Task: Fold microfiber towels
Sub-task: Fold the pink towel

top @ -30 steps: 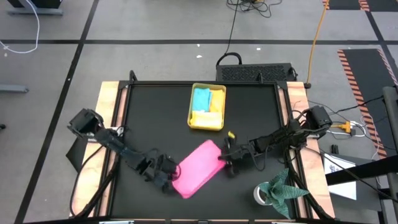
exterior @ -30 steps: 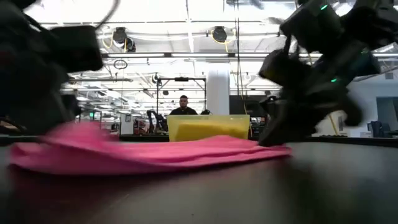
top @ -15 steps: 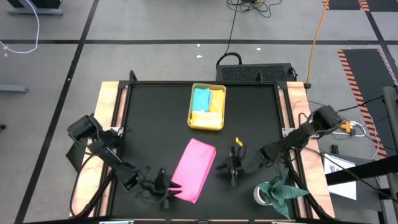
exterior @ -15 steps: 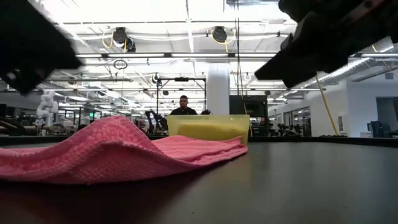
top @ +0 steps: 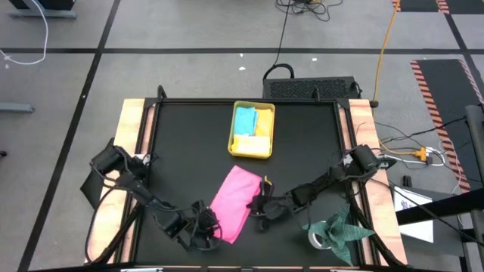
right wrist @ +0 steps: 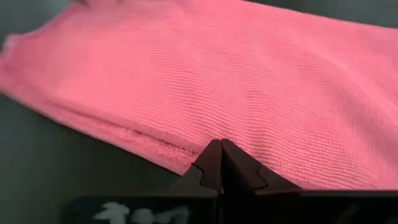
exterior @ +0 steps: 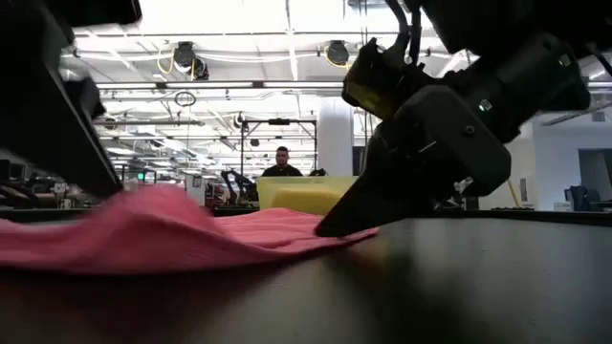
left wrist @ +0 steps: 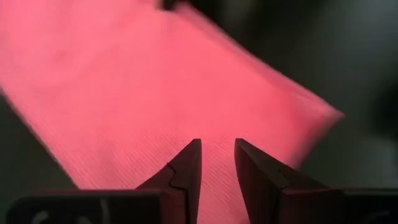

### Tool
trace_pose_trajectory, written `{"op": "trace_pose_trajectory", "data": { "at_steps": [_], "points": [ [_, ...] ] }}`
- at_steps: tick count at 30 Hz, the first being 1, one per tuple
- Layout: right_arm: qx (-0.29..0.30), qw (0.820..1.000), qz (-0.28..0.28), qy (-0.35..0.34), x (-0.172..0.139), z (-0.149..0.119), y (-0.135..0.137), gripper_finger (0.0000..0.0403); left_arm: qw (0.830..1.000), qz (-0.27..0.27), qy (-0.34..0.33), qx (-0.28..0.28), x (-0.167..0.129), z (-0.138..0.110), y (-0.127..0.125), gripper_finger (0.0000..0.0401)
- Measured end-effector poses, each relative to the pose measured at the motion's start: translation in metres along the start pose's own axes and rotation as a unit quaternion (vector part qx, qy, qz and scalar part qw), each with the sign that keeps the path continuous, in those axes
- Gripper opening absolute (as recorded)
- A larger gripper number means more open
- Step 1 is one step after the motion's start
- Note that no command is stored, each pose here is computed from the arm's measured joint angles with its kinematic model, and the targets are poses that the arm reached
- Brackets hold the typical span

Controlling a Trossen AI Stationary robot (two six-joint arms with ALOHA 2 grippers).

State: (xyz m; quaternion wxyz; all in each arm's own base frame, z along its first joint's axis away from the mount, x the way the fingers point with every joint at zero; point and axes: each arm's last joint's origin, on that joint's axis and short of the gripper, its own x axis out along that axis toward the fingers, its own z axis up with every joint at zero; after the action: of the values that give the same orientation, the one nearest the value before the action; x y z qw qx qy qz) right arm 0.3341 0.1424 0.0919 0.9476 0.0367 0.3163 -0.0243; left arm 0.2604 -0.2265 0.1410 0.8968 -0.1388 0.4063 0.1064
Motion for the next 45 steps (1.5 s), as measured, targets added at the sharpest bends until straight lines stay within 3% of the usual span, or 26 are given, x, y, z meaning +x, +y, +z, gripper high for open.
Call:
{"op": "trace_pose_trajectory", "data": {
  "at_steps": [6,12,15,21,26,31,35,39,45],
  "points": [
    [-0.04,0.994,-0.039,0.098,-0.033,0.005,-0.013,0.0,0.998,-0.035,-0.059,0.017,-0.015,0.003,-0.024,0.0097],
    [-0.029,0.999,0.008,0.033,-0.062,0.03,0.004,0.0,0.993,-0.035,-0.107,0.048,-0.013,0.001,-0.027,0.0097],
    [-0.04,0.998,0.047,0.014,-0.06,0.026,0.02,0.0,0.992,-0.008,-0.106,0.07,0.0,-0.005,-0.021,0.0097],
    [-0.027,0.997,0.067,-0.006,-0.029,0.002,0.033,0.0,0.998,0.013,-0.054,0.038,0.038,-0.013,-0.008,0.0097],
    [-0.043,0.994,0.078,0.065,-0.027,-0.008,0.026,0.0,0.996,-0.074,-0.048,-0.014,0.043,-0.015,-0.024,0.0097],
    [-0.075,0.991,0.073,0.079,-0.054,0.001,0.03,0.0,0.976,-0.173,-0.13,0.011,0.026,-0.011,-0.051,0.0097],
    [-0.096,0.989,0.109,0.025,-0.072,0.014,0.045,0.0,0.969,-0.148,-0.183,0.075,0.023,-0.009,-0.053,0.0097],
    [-0.143,0.98,0.135,0.014,-0.079,0.008,0.059,0.0007,0.97,-0.123,-0.186,0.096,0.028,-0.003,-0.047,0.0097],
    [-0.188,0.969,0.156,-0.028,-0.076,0.004,0.072,0.0079,0.975,-0.089,-0.182,0.095,0.041,0.011,-0.034,0.0097]
  ]
}}
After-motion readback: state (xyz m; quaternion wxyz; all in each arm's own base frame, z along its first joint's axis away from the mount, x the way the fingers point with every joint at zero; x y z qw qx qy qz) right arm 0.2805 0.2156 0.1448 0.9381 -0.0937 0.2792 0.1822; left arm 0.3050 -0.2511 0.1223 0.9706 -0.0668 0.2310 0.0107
